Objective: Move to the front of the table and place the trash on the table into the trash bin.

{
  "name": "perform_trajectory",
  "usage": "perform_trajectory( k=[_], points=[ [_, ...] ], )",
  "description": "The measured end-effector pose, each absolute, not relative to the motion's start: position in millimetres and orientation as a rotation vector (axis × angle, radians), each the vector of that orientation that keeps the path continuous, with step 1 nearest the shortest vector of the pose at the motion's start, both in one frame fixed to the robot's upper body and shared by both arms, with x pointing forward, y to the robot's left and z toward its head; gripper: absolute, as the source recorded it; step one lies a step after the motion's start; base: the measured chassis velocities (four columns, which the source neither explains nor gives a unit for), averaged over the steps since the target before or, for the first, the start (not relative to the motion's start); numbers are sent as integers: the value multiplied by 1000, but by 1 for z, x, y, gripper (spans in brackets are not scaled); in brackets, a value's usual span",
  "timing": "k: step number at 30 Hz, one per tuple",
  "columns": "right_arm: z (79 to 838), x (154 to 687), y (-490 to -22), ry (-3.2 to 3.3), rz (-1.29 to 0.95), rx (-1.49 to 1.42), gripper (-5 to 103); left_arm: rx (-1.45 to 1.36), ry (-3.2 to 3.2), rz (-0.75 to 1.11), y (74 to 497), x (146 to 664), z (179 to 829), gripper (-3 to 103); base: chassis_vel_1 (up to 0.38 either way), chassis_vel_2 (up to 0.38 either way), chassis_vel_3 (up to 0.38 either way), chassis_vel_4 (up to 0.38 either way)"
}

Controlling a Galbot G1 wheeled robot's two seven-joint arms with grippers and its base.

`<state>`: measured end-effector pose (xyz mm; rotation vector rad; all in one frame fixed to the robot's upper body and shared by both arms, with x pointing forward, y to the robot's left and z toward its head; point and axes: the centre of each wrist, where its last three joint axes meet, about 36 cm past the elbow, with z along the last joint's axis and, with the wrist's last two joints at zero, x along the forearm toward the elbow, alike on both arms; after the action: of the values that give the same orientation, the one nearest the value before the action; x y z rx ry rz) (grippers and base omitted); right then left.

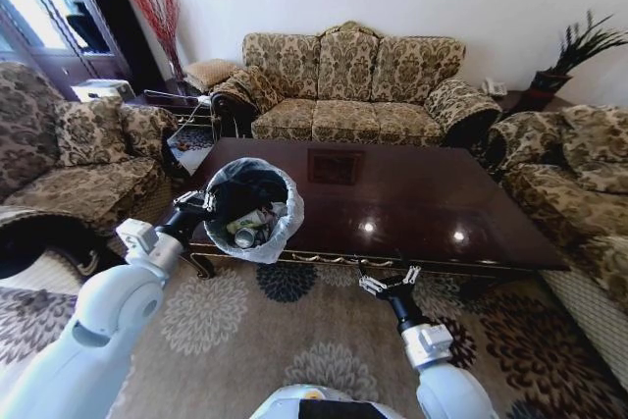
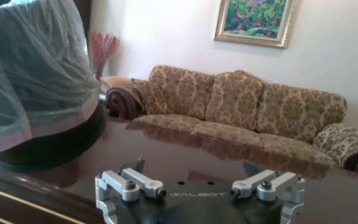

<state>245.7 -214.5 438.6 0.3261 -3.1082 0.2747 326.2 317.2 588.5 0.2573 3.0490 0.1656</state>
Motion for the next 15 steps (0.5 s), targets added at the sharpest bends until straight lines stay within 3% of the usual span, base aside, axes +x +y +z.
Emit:
perform_trajectory(
  k=[7,15],
  points=[
    [435,242,-211,-3121,274,331,100,224,3065,181,320,323,591,1,137,-140,-130,129],
    [446,252,-233,-3167,299,219,100,184,3127,260,333,310,602,1,6,-8,-11,9]
  ],
)
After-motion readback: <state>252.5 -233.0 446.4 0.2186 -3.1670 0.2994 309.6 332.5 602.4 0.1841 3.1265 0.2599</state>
